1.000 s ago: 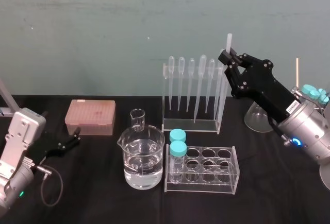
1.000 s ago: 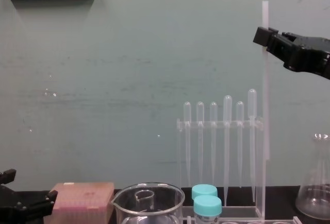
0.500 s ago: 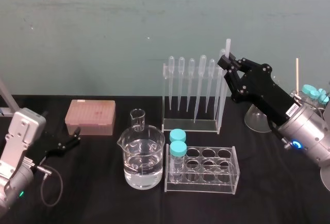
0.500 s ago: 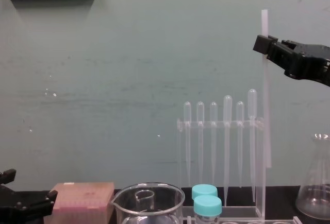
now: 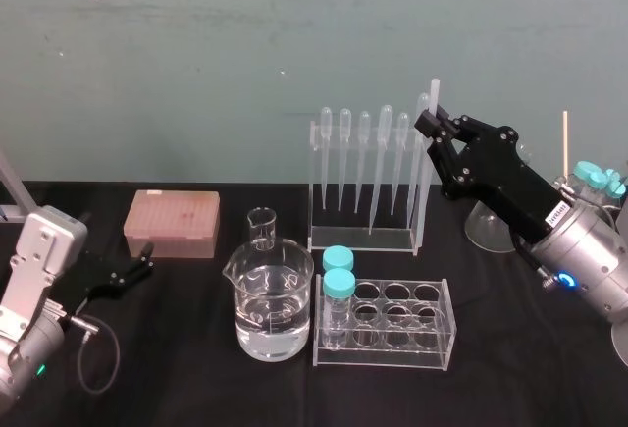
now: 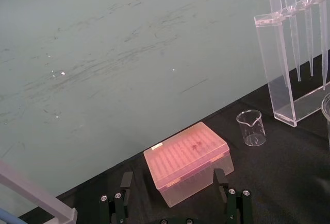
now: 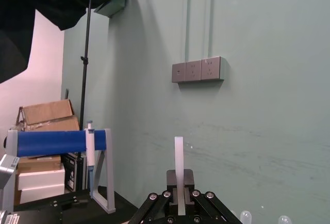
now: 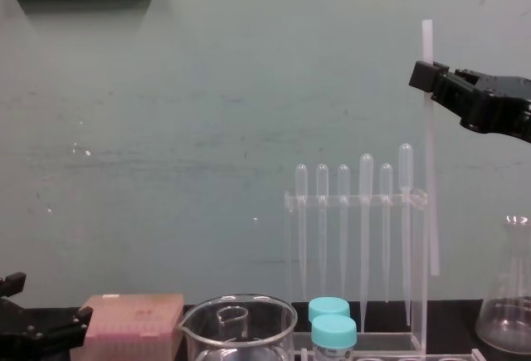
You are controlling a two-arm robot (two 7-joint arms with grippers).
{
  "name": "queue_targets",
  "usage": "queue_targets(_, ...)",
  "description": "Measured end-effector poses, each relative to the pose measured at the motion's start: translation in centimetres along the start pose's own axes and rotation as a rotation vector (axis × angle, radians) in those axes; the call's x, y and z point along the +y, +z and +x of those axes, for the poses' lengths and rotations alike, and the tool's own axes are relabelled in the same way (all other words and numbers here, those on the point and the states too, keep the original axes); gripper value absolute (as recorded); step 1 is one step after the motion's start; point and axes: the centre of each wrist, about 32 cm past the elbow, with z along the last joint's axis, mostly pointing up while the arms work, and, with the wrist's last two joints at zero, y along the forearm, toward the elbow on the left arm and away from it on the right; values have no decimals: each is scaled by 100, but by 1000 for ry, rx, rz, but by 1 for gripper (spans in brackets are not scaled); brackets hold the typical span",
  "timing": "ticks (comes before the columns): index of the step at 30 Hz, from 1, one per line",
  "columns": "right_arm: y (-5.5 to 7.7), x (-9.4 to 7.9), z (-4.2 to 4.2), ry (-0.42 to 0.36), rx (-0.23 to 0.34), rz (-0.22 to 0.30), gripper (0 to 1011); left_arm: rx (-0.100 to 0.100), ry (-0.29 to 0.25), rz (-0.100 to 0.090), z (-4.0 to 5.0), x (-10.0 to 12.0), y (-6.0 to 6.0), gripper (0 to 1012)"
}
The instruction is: Pick up the stirring rod with one hand, then place it down.
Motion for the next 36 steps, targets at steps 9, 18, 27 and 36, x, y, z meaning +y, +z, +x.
queue_targets(9,1,-9,-13,-3,1,0,66,0,0,0,0,0,0,1000)
queue_targets(18,-8,-4,-26,0,3,-6,66,0,0,0,0,0,0,1000)
queue_targets(27,-20,-3,-30,2,5,-12,66,0,0,0,0,0,0,1000)
queue_targets(36,-46,-20,-23,4,9,-21,66,0,0,0,0,0,0,1000)
